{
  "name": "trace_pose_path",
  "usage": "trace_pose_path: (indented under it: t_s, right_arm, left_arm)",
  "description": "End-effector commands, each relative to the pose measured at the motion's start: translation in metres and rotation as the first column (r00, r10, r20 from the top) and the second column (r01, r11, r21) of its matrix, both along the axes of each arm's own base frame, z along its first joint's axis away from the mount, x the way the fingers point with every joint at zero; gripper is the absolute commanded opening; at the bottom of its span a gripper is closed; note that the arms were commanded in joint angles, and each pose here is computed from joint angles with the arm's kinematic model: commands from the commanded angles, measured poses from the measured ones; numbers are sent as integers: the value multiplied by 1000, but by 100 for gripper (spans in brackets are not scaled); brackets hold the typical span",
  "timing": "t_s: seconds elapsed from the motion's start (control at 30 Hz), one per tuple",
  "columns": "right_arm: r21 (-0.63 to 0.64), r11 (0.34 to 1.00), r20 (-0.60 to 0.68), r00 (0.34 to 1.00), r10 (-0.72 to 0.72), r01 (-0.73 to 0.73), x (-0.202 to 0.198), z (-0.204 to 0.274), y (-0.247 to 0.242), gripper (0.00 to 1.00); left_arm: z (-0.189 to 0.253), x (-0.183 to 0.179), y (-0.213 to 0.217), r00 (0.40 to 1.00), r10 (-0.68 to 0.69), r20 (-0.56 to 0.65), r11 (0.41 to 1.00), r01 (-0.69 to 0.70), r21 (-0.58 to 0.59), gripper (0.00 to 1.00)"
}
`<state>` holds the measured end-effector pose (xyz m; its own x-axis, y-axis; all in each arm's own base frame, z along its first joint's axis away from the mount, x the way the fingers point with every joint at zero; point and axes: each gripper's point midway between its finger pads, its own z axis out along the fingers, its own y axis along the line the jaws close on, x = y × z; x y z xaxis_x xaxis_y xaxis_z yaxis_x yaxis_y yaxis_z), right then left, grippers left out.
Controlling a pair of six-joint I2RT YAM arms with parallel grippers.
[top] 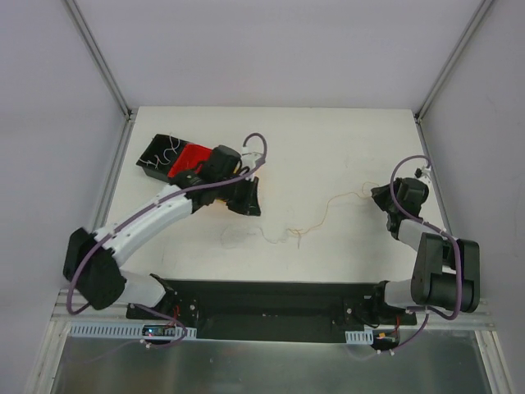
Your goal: Untangle the cables
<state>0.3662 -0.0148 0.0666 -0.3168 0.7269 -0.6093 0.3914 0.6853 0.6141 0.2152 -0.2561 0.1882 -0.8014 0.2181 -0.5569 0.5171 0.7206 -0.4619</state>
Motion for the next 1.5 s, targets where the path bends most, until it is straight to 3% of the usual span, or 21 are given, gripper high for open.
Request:
trace_pose_path:
  t_s: [0.0, 0.07, 0.2, 0.4, 0.5, 0.83, 1.0, 1.2, 1.33, 1.47]
  right_arm:
    - [-18, 997, 114, 990, 79, -77, 20, 31, 9, 0]
    - [-8, 996, 112, 990, 90, -90, 21, 31, 11, 0]
    - [4, 994, 113, 988, 105, -106, 23, 30, 15, 0]
    - [10, 994, 112, 988, 109, -110, 24, 28, 16, 0]
    - [18, 993, 118, 987, 113, -116, 25, 29, 17, 0]
    - [33, 991, 119, 985, 123, -128, 26, 27, 20, 0]
    - [37, 990, 125, 984, 127, -133, 26, 28, 21, 0]
    - [39, 991, 127, 984, 124, -130, 26, 28, 21, 0]
    - [29, 993, 126, 986, 111, -116, 26, 28, 18, 0]
    - [-1, 1000, 92, 996, 20, -20, 19, 21, 2, 0]
  left_arm:
    - [-3, -13, -74, 973, -224, -58, 957, 209, -200, 5]
    - [-19, -16, -93, 964, -258, -57, 950, 243, -197, 11]
    - [-56, -15, -116, 963, -268, -41, 959, 262, -104, 12]
    - [-102, -3, -109, 982, -190, 0, 979, 189, 71, 8]
    - [-115, -4, -102, 984, -172, 34, 977, 166, 135, 14]
    - [-125, 5, -111, 987, -143, 70, 981, 131, 145, 39]
    - [-134, 7, -114, 987, -145, 62, 978, 134, 159, 40]
    - [-143, 5, -119, 988, -154, 29, 976, 147, 161, 34]
    - [-144, 3, -113, 985, -171, 34, 970, 162, 182, 0]
    - [-128, 3, -79, 985, -130, 114, 967, 100, 236, 0]
